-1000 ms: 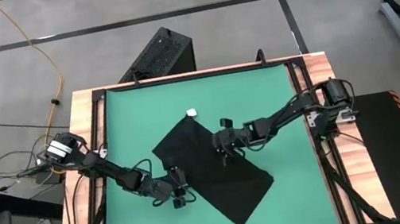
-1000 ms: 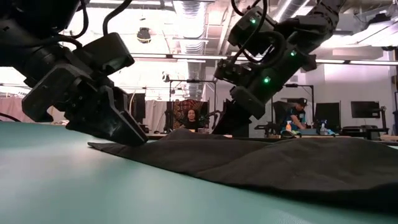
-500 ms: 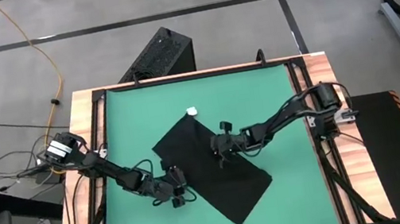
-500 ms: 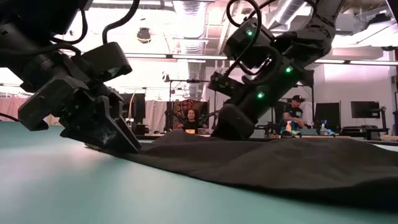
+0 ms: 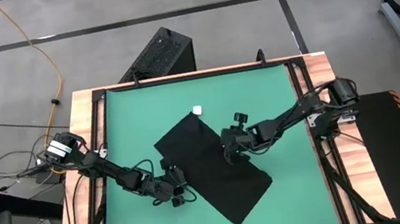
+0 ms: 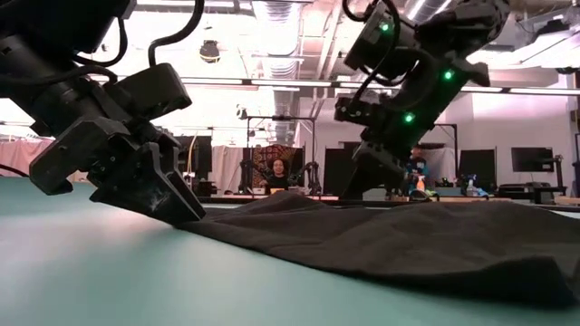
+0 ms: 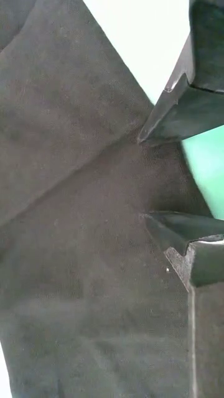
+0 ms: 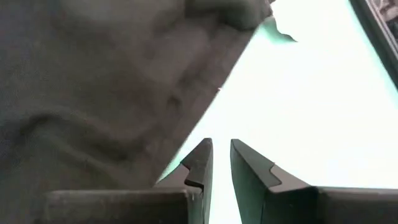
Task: Roll towel
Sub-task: Roll the black towel
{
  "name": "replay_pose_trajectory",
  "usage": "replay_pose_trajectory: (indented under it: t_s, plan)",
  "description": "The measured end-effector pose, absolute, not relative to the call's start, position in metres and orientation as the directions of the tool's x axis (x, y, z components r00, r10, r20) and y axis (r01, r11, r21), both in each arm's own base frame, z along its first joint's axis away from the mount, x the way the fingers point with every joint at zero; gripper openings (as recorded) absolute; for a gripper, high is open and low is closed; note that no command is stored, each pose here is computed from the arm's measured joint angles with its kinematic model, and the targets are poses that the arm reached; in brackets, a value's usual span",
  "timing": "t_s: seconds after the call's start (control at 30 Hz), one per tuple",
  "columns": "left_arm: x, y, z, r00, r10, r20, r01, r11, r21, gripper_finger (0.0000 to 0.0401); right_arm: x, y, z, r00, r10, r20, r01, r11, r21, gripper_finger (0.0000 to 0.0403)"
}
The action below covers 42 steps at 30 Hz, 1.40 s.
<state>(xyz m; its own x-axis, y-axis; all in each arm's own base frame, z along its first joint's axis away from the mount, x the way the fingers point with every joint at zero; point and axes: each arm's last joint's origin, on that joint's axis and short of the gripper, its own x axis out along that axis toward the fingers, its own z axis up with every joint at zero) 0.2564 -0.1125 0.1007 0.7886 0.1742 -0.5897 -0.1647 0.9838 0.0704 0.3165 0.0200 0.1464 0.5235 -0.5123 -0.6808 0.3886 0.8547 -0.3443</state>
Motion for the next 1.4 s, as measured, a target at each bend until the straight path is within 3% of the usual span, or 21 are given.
replay_pose_trajectory:
  t_s: [0.07, 0.3, 0.53, 0.6, 0.7, 0.77, 0.9, 1.07, 1.27, 1.4]
  plan:
    - [0.256, -0.112, 0.101, 0.789, 0.177, -0.588, -0.162, 0.984, 0.079, 0.0174, 0.315, 0.025, 0.153, 0.552, -0.476, -0.685, 0.379, 0.874, -0.303, 0.0077]
    - [0.254, -0.113, 0.119, 0.821, 0.171, -0.544, -0.092, 0.981, 0.169, 0.0174, 0.293, 0.087, 0.179, 0.696, -0.193, -0.692, 0.115, 0.981, -0.158, 0.0077]
    - [0.239, -0.099, 0.144, 0.786, 0.255, -0.563, -0.042, 0.931, 0.363, 0.0174, 0.263, 0.158, 0.168, 0.752, -0.002, -0.659, -0.022, 0.999, -0.027, 0.0077]
    - [0.239, -0.099, 0.156, 0.822, 0.19, -0.537, -0.026, 0.954, 0.298, 0.0174, 0.262, 0.173, 0.159, 0.768, 0.03, -0.64, -0.05, 0.999, -0.013, 0.0077]
    - [0.244, -0.111, 0.177, 0.907, -0.013, -0.422, 0.08, 0.987, 0.14, 0.0171, 0.263, 0.191, 0.148, 0.796, 0.066, -0.601, -0.084, 0.997, -0.001, 0.0077]
    - [0.242, -0.118, 0.182, 0.924, -0.048, -0.379, 0.104, 0.986, 0.129, 0.0164, 0.266, 0.202, 0.145, 0.818, 0.098, -0.567, -0.107, 0.994, 0.017, 0.0077]
    - [0.238, -0.124, 0.181, 0.928, 0.021, -0.373, 0.05, 0.982, 0.18, 0.0146, 0.276, 0.224, 0.142, 0.825, 0.129, -0.551, -0.14, 0.99, 0.022, 0.0077]
    - [0.235, -0.125, 0.176, 0.912, 0.027, -0.408, 0.03, 0.991, 0.133, 0.0135, 0.288, 0.259, 0.144, 0.813, 0.162, -0.559, -0.217, 0.976, -0.033, 0.0085]
    - [0.235, -0.126, 0.175, 0.906, 0.004, -0.423, 0.026, 0.998, 0.064, 0.0135, 0.292, 0.29, 0.134, 0.753, -0.015, -0.658, -0.195, 0.95, -0.244, 0.0147]
    - [0.234, -0.128, 0.175, 0.903, -0.023, -0.429, 0.048, 0.998, 0.049, 0.0135, 0.299, 0.303, 0.127, 0.731, -0.07, -0.679, -0.19, 0.935, -0.3, 0.0194]
